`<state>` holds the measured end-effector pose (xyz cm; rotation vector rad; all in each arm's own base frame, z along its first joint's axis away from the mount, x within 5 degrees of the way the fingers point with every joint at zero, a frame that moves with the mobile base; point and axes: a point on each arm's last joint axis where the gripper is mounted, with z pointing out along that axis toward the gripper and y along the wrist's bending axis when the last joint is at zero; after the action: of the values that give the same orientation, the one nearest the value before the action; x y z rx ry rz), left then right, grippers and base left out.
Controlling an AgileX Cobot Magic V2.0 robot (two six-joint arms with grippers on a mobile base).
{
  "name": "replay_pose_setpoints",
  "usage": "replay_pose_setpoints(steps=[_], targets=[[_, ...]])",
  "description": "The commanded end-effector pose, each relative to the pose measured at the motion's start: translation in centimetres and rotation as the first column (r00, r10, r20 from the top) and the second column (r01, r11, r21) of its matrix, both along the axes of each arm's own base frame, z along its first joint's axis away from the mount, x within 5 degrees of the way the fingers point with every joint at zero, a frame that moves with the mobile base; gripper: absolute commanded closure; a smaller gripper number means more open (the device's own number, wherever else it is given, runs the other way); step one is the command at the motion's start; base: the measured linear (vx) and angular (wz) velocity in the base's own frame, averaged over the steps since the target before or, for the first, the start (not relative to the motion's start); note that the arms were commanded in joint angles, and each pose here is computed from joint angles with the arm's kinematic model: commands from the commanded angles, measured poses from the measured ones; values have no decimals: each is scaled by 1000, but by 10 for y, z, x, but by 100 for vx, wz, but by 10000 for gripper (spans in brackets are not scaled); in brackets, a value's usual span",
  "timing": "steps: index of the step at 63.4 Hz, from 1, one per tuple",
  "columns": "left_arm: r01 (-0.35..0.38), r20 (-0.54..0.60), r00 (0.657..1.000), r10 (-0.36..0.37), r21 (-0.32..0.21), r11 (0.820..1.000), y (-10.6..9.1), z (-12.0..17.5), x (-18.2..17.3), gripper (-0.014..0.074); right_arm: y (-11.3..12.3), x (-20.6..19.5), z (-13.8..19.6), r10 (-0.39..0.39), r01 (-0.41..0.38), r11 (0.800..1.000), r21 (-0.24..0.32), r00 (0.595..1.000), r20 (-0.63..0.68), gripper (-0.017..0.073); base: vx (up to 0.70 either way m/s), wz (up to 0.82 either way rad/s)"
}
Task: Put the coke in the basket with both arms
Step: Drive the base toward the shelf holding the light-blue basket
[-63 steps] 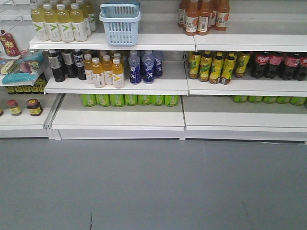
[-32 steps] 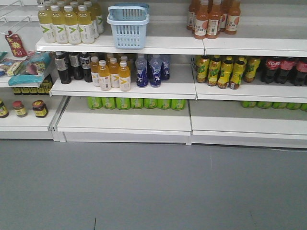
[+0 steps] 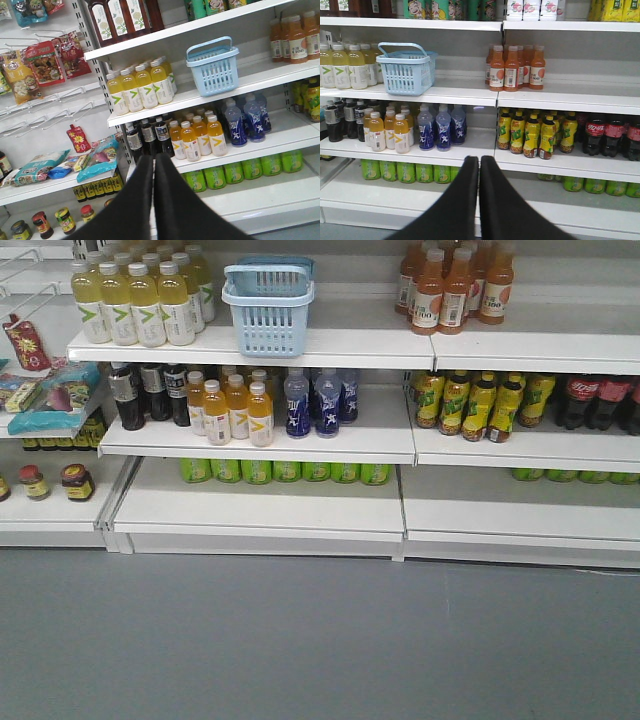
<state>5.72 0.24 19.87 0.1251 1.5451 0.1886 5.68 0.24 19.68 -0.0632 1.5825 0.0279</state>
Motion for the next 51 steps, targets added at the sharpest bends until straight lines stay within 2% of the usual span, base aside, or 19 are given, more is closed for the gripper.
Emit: replay_pose_setpoints(steps=[1,51], targets=[[13,85,996,-11,-17,1000,-1,6,-2,600,2,-1,4,18,-17,1000,-9,997,76,564,18,-6],[13,85,996,-11,-17,1000,-1,6,-2,600,2,-1,4,18,-17,1000,-9,997,76,564,19,0]])
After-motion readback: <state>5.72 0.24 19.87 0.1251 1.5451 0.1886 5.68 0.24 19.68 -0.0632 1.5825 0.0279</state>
